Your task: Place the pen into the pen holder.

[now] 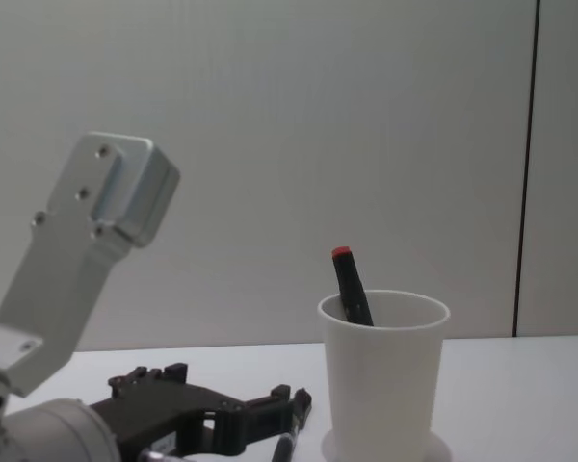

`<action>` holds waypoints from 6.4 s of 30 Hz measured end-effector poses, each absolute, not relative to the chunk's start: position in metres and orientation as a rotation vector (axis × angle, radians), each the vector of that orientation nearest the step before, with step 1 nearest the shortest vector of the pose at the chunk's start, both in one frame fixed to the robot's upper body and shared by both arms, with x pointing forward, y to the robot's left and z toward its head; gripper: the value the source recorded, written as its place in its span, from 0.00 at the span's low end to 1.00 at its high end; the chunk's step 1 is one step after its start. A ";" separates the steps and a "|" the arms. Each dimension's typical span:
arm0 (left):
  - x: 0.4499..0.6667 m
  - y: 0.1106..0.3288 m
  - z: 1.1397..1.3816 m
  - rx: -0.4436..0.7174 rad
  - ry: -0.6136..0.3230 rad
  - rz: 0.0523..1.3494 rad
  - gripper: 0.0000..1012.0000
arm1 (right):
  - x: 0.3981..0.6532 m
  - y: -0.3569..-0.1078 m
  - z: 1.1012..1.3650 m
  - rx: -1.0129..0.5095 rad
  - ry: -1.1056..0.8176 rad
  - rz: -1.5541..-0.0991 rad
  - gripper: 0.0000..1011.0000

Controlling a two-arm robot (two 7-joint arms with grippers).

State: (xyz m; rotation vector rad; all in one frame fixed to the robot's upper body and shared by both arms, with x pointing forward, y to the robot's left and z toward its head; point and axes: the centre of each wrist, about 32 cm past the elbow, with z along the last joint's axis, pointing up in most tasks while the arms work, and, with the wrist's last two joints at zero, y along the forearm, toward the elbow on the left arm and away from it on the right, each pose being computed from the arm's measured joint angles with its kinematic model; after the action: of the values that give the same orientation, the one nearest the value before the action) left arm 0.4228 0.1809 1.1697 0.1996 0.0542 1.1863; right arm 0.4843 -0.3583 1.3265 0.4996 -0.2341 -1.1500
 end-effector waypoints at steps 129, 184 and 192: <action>0.428 0.143 1.163 0.328 0.180 1.169 0.57 | 0.484 -0.358 1.326 0.499 -0.234 -1.150 0.99; 0.428 0.147 1.164 0.315 0.162 1.188 0.11 | 0.484 -0.358 1.326 0.499 -0.234 -1.150 0.99; 0.427 0.157 1.170 0.286 0.090 1.243 0.11 | 0.484 -0.358 1.326 0.499 -0.234 -1.150 0.99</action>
State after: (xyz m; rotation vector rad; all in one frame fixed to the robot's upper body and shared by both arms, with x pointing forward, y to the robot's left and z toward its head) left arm 0.4273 0.1570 1.1695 0.2862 0.0900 1.2425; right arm 0.4843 -0.3583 1.3264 0.4994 -0.2341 -1.1498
